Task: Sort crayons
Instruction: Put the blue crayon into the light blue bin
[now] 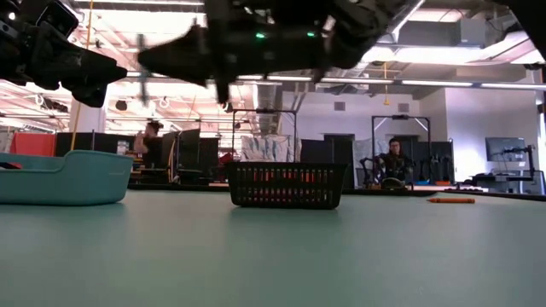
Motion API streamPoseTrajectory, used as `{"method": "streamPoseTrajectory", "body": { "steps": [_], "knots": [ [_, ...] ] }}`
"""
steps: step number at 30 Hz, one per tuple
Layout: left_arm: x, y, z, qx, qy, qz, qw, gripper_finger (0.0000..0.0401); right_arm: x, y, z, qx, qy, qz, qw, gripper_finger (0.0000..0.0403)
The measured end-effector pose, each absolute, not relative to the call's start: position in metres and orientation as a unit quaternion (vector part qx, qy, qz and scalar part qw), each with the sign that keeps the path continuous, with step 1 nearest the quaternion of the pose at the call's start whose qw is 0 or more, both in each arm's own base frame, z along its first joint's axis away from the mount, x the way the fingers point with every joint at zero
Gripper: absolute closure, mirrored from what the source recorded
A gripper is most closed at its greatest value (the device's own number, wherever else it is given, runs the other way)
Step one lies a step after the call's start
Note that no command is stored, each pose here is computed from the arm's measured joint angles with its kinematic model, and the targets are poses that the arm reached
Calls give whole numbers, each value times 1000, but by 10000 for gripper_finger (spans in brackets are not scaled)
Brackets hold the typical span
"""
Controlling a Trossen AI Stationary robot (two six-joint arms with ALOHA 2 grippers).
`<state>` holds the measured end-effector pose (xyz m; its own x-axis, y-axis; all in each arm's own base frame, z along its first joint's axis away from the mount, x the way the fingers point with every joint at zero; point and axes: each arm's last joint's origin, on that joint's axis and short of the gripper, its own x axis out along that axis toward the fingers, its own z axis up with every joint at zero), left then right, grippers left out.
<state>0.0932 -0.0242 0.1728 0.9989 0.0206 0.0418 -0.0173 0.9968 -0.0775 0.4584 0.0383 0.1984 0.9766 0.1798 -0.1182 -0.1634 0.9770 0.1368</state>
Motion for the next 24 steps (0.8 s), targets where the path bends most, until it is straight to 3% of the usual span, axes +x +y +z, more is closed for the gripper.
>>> {"method": "streamPoseTrajectory", "body": {
  "steps": [10,24],
  "knots": [
    [93,-24,173,-39,-23,9,999,306,503,30,184,63,66,75,993,398],
    [93,-24,173,-39,-22,9,999,306,503,-4,175,75,81,32,993,398]
  ]
}}
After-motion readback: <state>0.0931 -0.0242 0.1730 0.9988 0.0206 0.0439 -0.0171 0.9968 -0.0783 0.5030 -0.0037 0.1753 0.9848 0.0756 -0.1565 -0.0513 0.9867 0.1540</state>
